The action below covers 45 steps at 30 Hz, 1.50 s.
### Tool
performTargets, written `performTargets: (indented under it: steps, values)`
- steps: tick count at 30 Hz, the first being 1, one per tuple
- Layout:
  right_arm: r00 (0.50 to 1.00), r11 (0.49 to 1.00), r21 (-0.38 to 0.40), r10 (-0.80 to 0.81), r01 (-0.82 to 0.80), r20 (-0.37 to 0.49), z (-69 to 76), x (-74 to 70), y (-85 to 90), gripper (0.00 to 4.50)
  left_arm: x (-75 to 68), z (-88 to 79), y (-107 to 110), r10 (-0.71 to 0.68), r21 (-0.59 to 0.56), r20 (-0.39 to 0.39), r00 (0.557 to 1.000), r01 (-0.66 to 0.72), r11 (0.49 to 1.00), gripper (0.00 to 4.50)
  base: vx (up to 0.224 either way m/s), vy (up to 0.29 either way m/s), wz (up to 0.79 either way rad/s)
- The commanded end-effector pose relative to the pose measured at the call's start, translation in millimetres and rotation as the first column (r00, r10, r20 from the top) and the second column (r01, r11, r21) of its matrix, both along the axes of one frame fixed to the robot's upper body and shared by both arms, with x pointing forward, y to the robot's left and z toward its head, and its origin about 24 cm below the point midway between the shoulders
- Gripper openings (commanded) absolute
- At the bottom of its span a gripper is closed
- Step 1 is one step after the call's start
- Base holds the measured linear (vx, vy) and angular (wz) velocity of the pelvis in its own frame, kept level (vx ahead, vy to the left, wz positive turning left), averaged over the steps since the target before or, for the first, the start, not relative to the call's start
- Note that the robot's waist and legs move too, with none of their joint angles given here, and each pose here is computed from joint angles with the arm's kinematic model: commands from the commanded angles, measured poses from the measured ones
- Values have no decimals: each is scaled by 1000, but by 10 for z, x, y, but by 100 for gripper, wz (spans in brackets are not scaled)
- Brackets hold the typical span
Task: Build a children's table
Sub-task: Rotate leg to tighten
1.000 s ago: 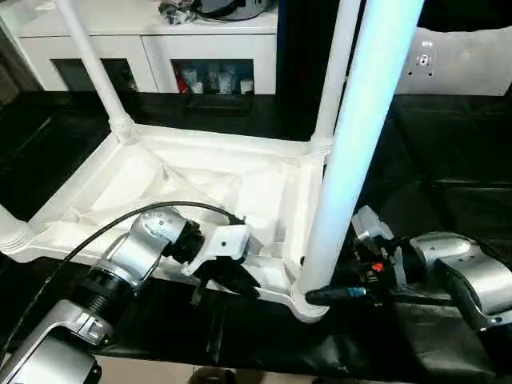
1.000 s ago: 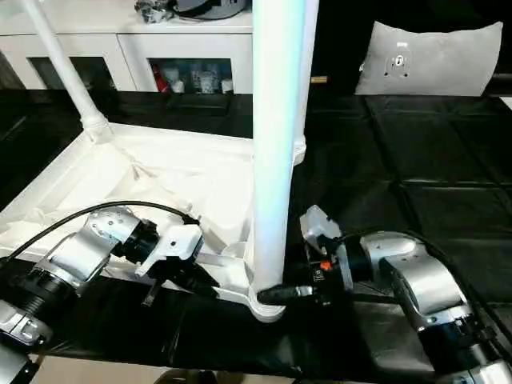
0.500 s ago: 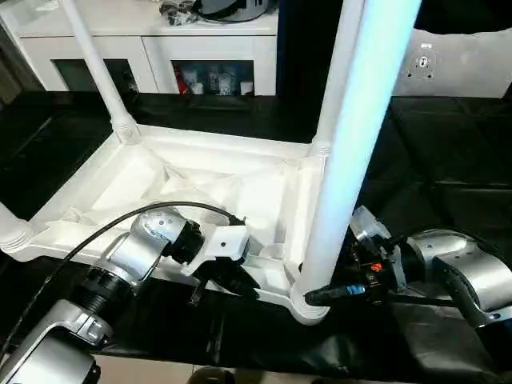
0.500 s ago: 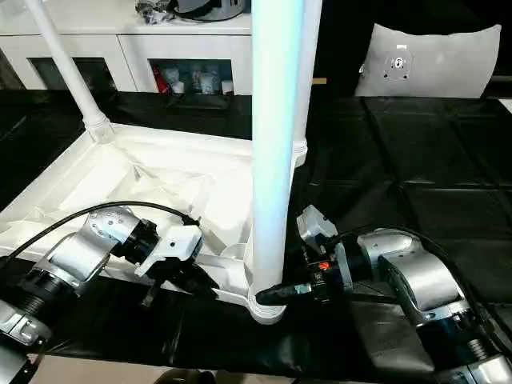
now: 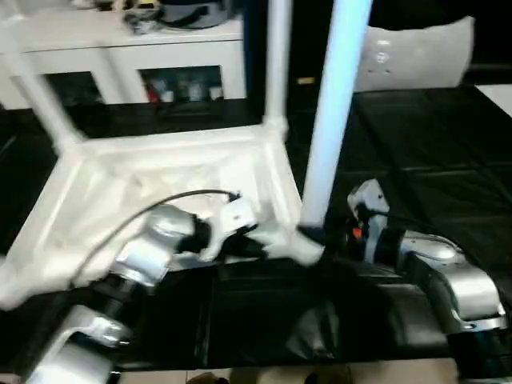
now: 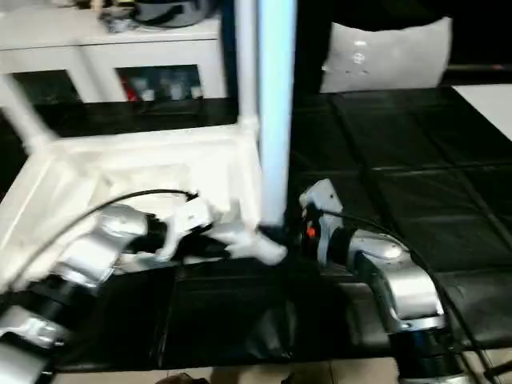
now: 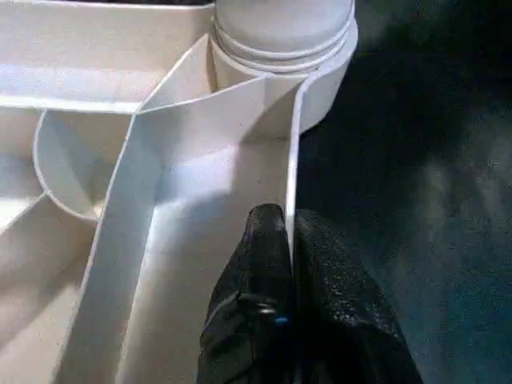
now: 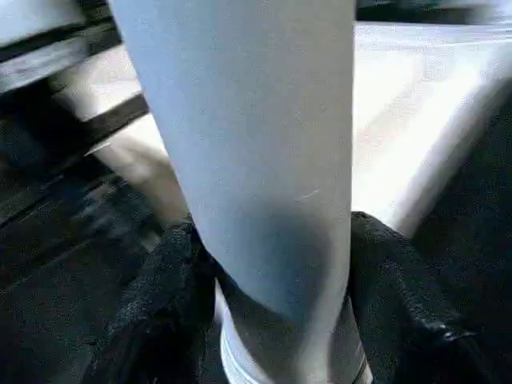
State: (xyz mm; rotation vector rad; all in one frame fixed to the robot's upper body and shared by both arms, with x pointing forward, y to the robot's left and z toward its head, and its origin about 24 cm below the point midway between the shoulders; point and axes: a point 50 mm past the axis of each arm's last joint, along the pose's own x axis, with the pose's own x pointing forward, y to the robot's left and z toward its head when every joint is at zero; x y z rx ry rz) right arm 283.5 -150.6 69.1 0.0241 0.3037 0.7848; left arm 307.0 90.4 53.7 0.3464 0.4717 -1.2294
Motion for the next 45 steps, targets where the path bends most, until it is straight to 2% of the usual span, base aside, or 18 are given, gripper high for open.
performTargets:
  steps: [1, 2, 3, 4, 8, 11, 14, 16, 18, 22, 23, 28, 29, 30, 32, 37, 39, 45]
  values:
    - [996, 995, 58, 81, -79, -40, -90, -69, 371, 204, 45, 166, -240, 49, -98, 74, 996, -42, 994, 0, 0, 0, 0]
    - [999, 998, 63, -20, 22, -38, -109, -13, 442, 202, 86, 178, -331, 124, -116, 84, 989, -114, 987, 0, 0, 0, 0]
    - [999, 998, 63, -20, 22, -38, -109, -13, 442, 201, 86, 178, -331, 124, -116, 84, 989, -114, 987, 0, 0, 0, 0]
    - [984, 982, 63, -176, 178, -35, -118, 87, 521, 200, 123, 204, -453, 206, -127, 108, 973, -192, 973, 0, 0, 0, 0]
    - [949, 944, 95, -313, 316, -45, -96, 177, 611, 199, 117, 226, -566, 242, -131, 122, 962, -226, 965, 0, 0, 0, 0]
    - [945, 944, 66, -325, 323, 24, -52, 188, 660, 199, 79, 232, -566, 206, -113, 132, 970, -192, 975, 0, 0, 0, 0]
    - [947, 945, 74, -321, 318, 34, -58, 162, 623, 199, 61, 222, -521, 180, -105, 126, 976, -167, 980, 0, 0, 0, 0]
    - [945, 944, 84, -324, 319, 47, -56, 147, 568, 255, 48, 202, -466, 153, -89, 124, 980, -142, 986, 0, 0, 0, 0]
    - [947, 946, 106, -315, 308, 66, -29, 133, 509, 271, 43, 183, -393, 135, -72, 121, 983, -126, 989, 0, 0, 0, 0]
    - [973, 979, 97, -189, 177, 132, 27, 82, 350, 306, 17, 155, -222, 34, -23, 125, 992, -31, 999, 0, 0, 0, 0]
    - [973, 979, 97, -189, 177, 132, 27, 82, 350, 306, 17, 155, -222, 34, -23, 125, 992, -31, 999, 0, 0, 0, 0]
    - [983, 991, 25, 129, -133, 134, 81, -84, 106, 346, -60, 124, 25, -202, 60, 88, 975, 197, 978, 0, 0, 0, 0]
    - [983, 991, 25, 129, -133, 134, 81, -84, 106, 349, -60, 124, 25, -202, 60, 88, 975, 197, 978, 0, 0, 0, 0]
    - [964, 968, 4, 251, -252, 93, 82, -157, 38, 360, -84, 114, 109, -293, 97, 65, 954, 286, 953, 0, 0, 0, 0]
    - [953, 956, 0, 293, -294, 73, 81, -183, 16, 387, -93, 112, 138, -326, 108, 59, 944, 319, 942, 0, 0, 0, 0]
    - [886, 886, -9, 464, -464, 13, 84, -260, -28, 427, -129, 99, 218, -422, 93, -2, 907, 420, 903, 0, 0, 0, 0]
    - [832, 832, -4, 554, -554, -25, 85, -303, -42, 427, -147, 99, 253, -482, 93, -31, 876, 482, 871, 0, 0, 0, 0]
    - [763, 767, 17, 641, -642, -82, 66, -329, -60, 375, -153, 121, 267, -563, 86, -70, 823, 568, 819, 0, 0, 0, 0]
